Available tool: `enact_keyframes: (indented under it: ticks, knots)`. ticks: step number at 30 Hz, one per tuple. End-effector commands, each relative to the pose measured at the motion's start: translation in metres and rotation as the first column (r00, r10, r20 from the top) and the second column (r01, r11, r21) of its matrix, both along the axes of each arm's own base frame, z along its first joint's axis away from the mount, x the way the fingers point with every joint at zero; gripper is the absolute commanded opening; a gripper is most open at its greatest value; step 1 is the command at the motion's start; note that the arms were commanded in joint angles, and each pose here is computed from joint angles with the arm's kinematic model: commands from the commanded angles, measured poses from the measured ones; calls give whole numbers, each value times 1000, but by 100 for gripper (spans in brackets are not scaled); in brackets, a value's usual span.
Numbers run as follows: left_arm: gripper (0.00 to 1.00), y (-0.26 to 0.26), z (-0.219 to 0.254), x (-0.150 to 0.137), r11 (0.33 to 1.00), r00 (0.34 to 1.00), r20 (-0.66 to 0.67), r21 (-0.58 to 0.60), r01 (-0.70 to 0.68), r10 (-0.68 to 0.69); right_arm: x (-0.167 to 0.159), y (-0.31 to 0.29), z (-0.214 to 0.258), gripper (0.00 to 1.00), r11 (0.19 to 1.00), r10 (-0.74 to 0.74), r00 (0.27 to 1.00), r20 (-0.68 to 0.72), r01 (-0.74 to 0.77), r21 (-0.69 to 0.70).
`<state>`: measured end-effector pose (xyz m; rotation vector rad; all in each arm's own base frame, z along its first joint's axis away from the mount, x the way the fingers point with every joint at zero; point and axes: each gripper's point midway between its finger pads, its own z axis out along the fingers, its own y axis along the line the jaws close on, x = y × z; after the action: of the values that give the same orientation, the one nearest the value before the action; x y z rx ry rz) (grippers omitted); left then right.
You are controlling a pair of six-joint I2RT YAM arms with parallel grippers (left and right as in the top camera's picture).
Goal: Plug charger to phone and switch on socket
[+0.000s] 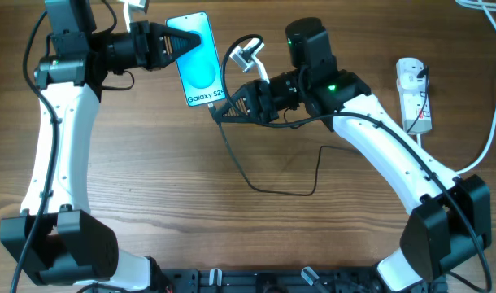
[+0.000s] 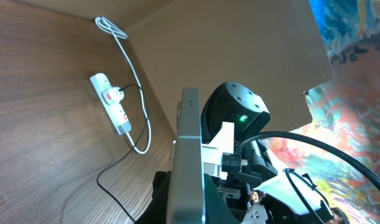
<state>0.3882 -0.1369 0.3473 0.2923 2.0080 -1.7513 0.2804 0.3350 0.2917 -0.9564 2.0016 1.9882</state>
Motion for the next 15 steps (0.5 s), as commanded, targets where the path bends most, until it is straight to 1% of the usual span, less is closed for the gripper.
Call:
enact_keyframes:
  ticks: [1,15]
  knots:
    - [4,-3,7,-8,998,999,15,-32,48,-47,10,-6,-2,4,1000,-31,999,26,31,3]
    - [4,-4,7,-9,998,998,20,-30,52,-52,15,-5,-5,4,998,-58,998,31,58,-15]
